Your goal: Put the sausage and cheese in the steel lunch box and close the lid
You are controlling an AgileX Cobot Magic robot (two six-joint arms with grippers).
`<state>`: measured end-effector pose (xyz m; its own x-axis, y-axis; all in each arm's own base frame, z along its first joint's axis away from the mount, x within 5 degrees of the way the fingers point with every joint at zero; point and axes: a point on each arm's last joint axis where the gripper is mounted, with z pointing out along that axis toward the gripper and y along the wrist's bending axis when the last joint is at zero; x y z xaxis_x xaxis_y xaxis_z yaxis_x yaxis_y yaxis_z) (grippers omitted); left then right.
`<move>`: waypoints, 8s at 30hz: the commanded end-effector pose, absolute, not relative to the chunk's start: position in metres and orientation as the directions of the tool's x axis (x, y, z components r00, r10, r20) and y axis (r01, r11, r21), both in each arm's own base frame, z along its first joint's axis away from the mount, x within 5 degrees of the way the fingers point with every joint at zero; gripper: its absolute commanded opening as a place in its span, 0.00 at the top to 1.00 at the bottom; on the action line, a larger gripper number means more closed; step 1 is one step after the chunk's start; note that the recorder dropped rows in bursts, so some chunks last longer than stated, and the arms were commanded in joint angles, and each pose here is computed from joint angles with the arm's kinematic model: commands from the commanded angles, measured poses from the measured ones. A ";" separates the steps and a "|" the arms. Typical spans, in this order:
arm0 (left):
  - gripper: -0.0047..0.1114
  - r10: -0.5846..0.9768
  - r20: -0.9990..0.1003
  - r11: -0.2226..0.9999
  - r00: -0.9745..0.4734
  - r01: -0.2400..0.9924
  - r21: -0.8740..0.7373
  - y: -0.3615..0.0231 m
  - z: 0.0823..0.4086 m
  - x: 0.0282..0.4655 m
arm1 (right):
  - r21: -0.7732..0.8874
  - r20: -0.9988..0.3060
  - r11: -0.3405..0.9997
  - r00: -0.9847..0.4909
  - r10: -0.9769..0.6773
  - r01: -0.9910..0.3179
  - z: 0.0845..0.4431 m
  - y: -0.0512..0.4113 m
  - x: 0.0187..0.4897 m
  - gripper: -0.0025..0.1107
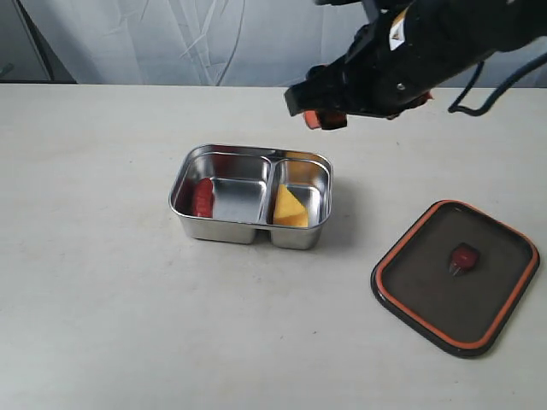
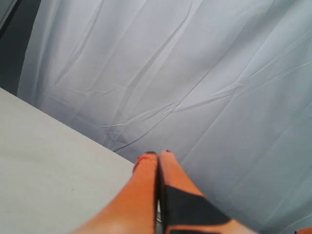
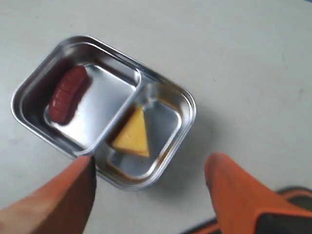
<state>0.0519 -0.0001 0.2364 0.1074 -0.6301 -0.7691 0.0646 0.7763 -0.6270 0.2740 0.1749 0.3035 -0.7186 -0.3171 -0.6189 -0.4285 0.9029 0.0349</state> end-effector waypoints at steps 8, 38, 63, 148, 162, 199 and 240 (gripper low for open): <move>0.96 -0.615 -0.783 0.788 0.097 0.124 -0.604 -0.005 0.264 0.043 | -0.141 -0.358 0.955 -0.886 -0.296 -0.262 0.266 0.131 0.240 0.42; 0.96 -0.544 -0.839 0.835 0.005 0.097 -0.541 -0.009 0.256 0.043 | -0.007 -0.216 0.963 -0.939 -0.266 -0.271 0.127 0.157 0.252 0.42; 0.96 -0.622 -0.772 0.752 -0.131 0.177 -0.635 -0.022 0.252 0.042 | 0.014 -0.267 0.948 -0.915 -0.302 -0.317 0.152 0.165 0.242 0.99; 0.54 0.603 -0.571 0.301 0.557 0.504 0.809 -0.068 0.323 0.062 | 0.662 -0.676 -0.037 -0.575 -0.460 -0.749 0.337 0.182 0.101 0.99; 0.54 0.616 -0.498 0.136 0.611 0.540 0.831 -0.074 0.318 0.066 | 0.804 -0.498 0.047 -0.715 -0.490 -0.592 0.305 0.205 0.128 0.99; 0.59 0.632 -0.731 0.504 0.257 0.580 0.640 -0.054 0.300 0.072 | 0.692 -0.718 0.140 -0.695 0.034 -0.708 0.351 0.220 0.178 0.99; 0.59 0.632 -0.731 0.504 0.257 0.580 0.640 -0.054 0.300 0.072 | 0.557 -0.796 0.115 -0.489 0.358 -0.822 0.347 0.241 0.130 0.99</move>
<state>0.0722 -0.0540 0.3005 0.2609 0.6453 -0.7180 0.5814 0.4888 0.6505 0.1381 0.2472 0.3438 -0.4937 0.3042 -0.8147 -0.8006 0.2069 0.5624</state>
